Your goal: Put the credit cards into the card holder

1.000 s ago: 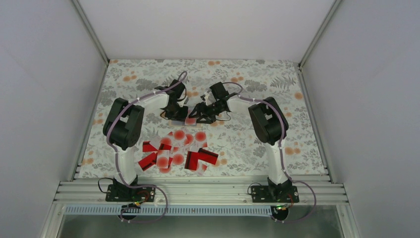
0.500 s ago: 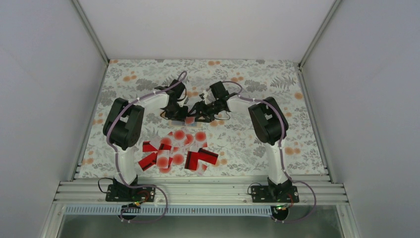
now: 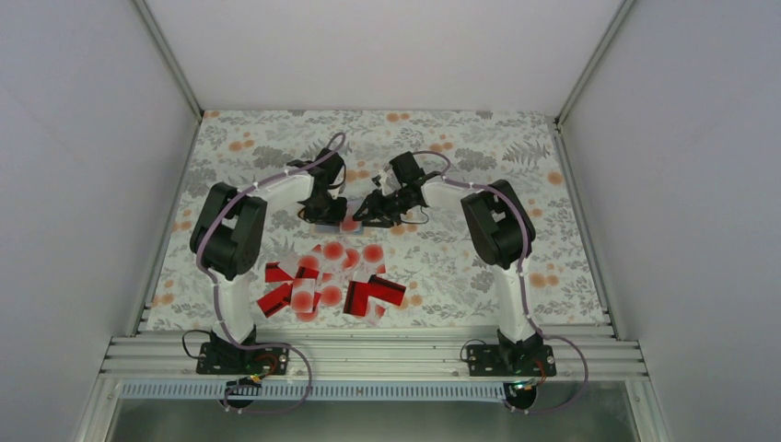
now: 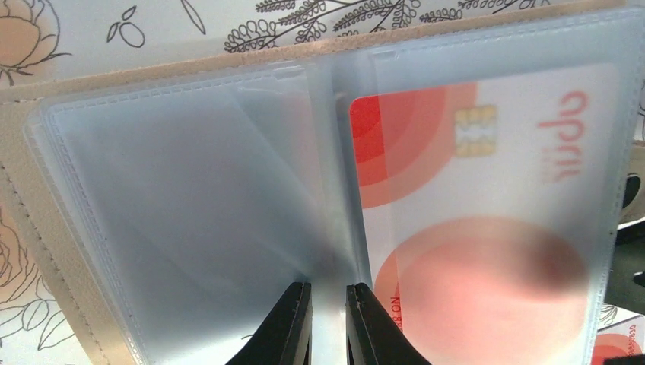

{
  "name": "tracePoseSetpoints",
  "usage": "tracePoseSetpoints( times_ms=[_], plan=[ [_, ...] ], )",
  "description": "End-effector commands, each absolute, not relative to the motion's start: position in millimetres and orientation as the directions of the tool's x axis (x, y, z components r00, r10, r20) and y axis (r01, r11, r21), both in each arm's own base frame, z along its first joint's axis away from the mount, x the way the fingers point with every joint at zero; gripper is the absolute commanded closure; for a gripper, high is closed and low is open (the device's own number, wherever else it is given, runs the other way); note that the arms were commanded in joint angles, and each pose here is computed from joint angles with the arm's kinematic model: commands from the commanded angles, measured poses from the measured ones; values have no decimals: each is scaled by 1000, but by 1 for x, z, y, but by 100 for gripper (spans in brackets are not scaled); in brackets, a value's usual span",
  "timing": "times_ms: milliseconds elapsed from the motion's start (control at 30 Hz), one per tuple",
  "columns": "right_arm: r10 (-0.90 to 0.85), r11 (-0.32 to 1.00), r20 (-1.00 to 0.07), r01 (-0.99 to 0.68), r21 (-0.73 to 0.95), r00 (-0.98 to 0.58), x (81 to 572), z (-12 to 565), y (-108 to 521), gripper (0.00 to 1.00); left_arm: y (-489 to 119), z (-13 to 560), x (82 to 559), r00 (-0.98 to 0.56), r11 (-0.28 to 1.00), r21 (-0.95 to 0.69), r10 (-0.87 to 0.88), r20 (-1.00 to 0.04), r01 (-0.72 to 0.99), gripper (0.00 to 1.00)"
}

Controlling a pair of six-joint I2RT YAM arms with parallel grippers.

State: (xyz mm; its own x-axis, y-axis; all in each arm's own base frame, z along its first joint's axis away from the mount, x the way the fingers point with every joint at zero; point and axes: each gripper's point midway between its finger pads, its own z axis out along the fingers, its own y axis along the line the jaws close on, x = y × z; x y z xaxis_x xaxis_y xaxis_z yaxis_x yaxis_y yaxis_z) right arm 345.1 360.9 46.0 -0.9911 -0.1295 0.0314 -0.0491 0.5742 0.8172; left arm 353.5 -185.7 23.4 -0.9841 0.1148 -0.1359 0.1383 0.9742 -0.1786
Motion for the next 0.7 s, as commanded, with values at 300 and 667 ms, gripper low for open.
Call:
tracePoseSetpoints(
  times_ms=[300, 667],
  plan=[
    [-147, 551, 28, -58, 832, -989, 349, 44, 374, 69, -186, 20, 347, -987, 969, -211, 103, -121, 127, 86],
    [-139, 592, 46, -46, 804, -989, 348, 38, 373, 89, -190, 47, 351, -983, 961, -247, 84, -162, 123, 86]
  ],
)
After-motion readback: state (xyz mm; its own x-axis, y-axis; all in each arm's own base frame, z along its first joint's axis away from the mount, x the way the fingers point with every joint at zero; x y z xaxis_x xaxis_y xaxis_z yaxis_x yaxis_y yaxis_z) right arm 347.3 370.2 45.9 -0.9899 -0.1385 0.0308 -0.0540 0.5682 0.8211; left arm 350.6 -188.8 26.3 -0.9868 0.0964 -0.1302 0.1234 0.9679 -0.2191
